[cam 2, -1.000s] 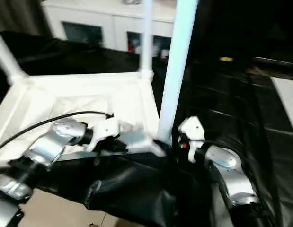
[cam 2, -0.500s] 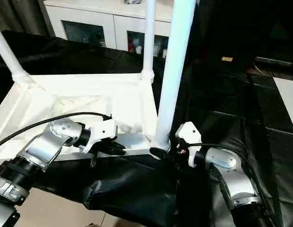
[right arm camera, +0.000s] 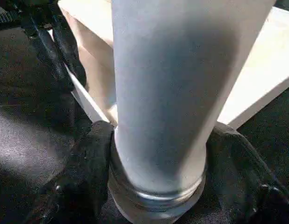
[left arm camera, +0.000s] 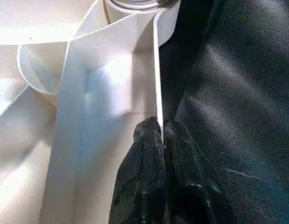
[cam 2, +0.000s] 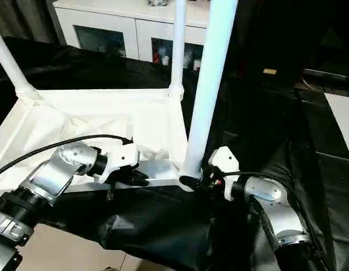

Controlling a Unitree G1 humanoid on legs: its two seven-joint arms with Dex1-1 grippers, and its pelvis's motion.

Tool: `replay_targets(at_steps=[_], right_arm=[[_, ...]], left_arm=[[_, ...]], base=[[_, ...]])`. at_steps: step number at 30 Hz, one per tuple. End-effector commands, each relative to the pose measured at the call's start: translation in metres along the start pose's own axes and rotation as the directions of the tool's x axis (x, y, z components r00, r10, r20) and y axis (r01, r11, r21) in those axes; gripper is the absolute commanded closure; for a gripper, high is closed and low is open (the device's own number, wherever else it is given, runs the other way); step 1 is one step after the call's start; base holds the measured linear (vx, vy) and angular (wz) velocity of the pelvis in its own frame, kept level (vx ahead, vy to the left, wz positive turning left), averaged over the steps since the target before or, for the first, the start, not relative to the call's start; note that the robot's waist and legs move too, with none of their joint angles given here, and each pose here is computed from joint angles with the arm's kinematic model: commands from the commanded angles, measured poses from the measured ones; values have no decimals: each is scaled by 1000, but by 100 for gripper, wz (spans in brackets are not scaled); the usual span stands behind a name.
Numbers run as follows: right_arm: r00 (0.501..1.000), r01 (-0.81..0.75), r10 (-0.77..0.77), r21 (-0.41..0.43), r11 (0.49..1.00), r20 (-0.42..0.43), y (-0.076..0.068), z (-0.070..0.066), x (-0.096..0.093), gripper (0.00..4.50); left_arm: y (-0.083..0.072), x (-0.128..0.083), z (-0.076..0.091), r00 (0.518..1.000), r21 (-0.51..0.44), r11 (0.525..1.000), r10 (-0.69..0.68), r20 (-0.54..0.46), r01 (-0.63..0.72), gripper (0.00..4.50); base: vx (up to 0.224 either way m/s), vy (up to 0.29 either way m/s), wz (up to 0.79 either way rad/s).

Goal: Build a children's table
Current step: Rotate leg to tighten

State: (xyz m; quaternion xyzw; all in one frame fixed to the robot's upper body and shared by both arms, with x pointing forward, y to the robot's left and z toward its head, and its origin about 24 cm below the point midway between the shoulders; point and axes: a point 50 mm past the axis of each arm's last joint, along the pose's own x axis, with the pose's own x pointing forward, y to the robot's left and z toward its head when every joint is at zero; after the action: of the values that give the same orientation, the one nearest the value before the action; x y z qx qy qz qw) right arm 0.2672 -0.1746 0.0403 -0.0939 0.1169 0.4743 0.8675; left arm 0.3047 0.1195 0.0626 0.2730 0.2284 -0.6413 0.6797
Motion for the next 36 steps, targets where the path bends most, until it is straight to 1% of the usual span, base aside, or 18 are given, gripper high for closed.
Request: replay_targets(at_steps=[1, 5, 9, 10, 11, 12, 14, 16, 17, 20, 22, 25, 28, 29, 30, 34, 35, 36], right_arm=[[999, -32, 32, -3, 999, -30, 1, -3, 1, 185], [999, 16, -15, 26, 1000, -32, -1, -6, 4, 185], [980, 187, -183, 60, 980, -73, -11, -14, 11, 186], [957, 284, -277, 91, 954, -83, -14, -18, 17, 186], [916, 399, -388, 140, 906, -100, -17, -21, 25, 186], [908, 418, -406, 149, 896, -103, -18, -22, 27, 186], [834, 551, -535, 215, 806, -135, -21, -25, 38, 186], [740, 671, -646, 266, 692, -189, -23, -28, 48, 186], [653, 754, -717, 309, 580, -245, -25, -31, 55, 186], [584, 805, -762, 316, 501, -280, -23, -29, 68, 187], [582, 807, -768, 309, 504, -268, -22, -25, 75, 187], [615, 777, -754, 339, 530, -232, -19, -17, 84, 187], [648, 733, -740, 409, 543, -180, -18, -9, 88, 187], [643, 734, -747, 411, 541, -165, -19, -7, 87, 131], [637, 725, -762, 426, 541, -115, -21, -2, 85, 117], [596, 748, -801, 399, 530, -54, -28, 6, 73, 81], [612, 737, -791, 365, 569, -3, -31, 11, 66, 74], [618, 733, -786, 354, 580, 8, -32, 13, 64, 70]], left_arm=[[-11, 8, -17, 994, -37, 997, -74, -82, 71, 450], [-10, 9, -17, 996, -45, 998, -53, -77, 50, 450], [-3, 16, -14, 998, -87, 996, 18, -61, -23, 450], [1, 22, -11, 996, -102, 992, 62, -57, -68, 450], [5, 31, -6, 992, -123, 985, 115, -50, -120, 450], [6, 32, -6, 991, -127, 984, 124, -48, -129, 450], [12, 47, 4, 981, -160, 968, 191, -35, -194, 450], [18, 62, 15, 962, -195, 942, 271, -40, -274, 450], [23, 75, 25, 936, -213, 911, 347, -65, -352, 450], [28, 91, 41, 900, -217, 875, 429, -69, -434, 450], [29, 96, 47, 886, -207, 863, 459, -64, -462, 450], [30, 99, 50, 879, -166, 864, 473, -61, -476, 450], [33, 96, 47, 876, -148, 864, 477, -71, -482, 450], [34, 95, 46, 875, -140, 863, 479, -77, -485, 450], [36, 92, 41, 875, -124, 867, 475, -88, -483, 450], [36, 87, 33, 893, -105, 887, 443, -86, -450, 450], [34, 84, 29, 907, -110, 901, 413, -85, -420, 450], [34, 84, 28, 912, -108, 907, 400, -84, -408, 450]], base=[[0, 0, 0], [0, 0, 0], [0, 0, 0], [-55, 5, -2], [-71, 17, -4], [0, 0, 0], [-28, 17, -3], [-55, 37, -4], [-63, 41, 1], [-27, 30, 1], [-15, 52, 3], [0, 0, 0], [0, 0, 0], [0, 0, 0], [0, 0, 0], [0, 3, -5], [0, 0, 0], [0, 0, 0]])
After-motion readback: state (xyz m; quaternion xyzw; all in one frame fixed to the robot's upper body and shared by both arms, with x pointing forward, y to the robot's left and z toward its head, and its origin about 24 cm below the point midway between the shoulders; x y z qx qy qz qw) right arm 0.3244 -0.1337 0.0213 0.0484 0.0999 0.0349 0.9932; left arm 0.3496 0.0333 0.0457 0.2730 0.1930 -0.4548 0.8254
